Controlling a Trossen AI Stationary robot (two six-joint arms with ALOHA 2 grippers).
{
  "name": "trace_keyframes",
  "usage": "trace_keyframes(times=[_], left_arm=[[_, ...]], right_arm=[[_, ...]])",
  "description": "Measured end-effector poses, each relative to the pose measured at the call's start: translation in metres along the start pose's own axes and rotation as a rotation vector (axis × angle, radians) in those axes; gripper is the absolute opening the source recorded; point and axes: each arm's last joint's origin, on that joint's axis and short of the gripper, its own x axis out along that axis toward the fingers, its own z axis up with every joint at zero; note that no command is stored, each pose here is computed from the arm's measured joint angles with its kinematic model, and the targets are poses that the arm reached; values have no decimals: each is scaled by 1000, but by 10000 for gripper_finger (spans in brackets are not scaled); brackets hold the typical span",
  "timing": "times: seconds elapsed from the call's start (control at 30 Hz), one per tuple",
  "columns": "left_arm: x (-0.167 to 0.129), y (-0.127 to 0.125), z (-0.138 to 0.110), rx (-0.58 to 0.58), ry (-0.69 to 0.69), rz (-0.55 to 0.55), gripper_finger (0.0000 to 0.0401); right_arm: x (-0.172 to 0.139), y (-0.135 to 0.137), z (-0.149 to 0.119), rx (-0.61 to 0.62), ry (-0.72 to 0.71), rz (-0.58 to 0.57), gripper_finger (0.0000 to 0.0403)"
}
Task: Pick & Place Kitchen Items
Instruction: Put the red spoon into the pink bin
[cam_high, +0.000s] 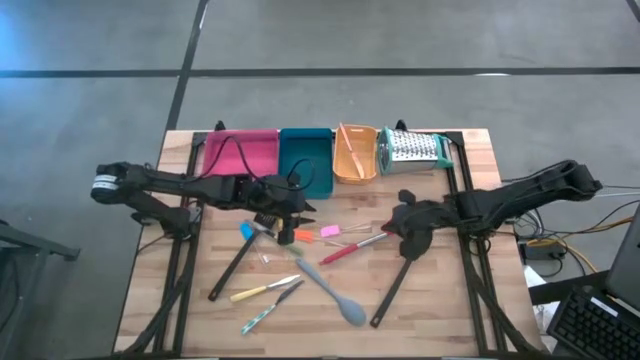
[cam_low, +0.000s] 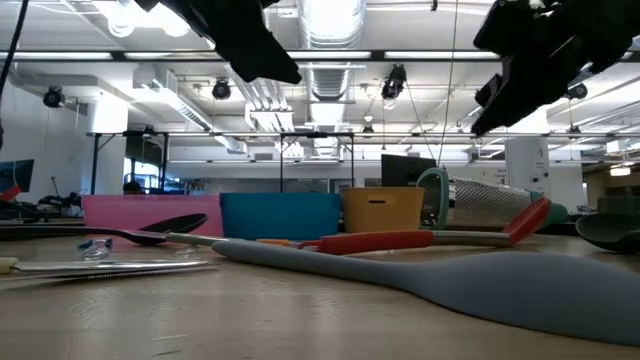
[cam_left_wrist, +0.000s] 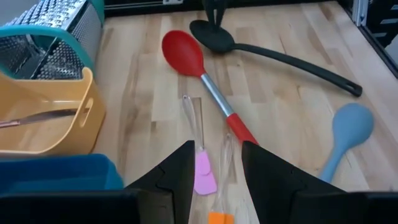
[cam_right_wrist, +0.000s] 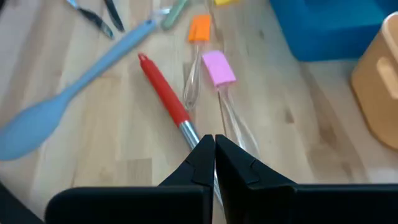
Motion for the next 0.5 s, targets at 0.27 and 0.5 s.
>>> trace_keyframes(times=[0.27, 0.5], left_arm=[[-9, 0, 0, 3, 7, 0, 138], [-11, 0, -2, 28, 26, -2, 138]], right_arm=[[35, 7, 6, -50, 135, -30, 88], [64, 13, 11, -119, 248, -48, 146]])
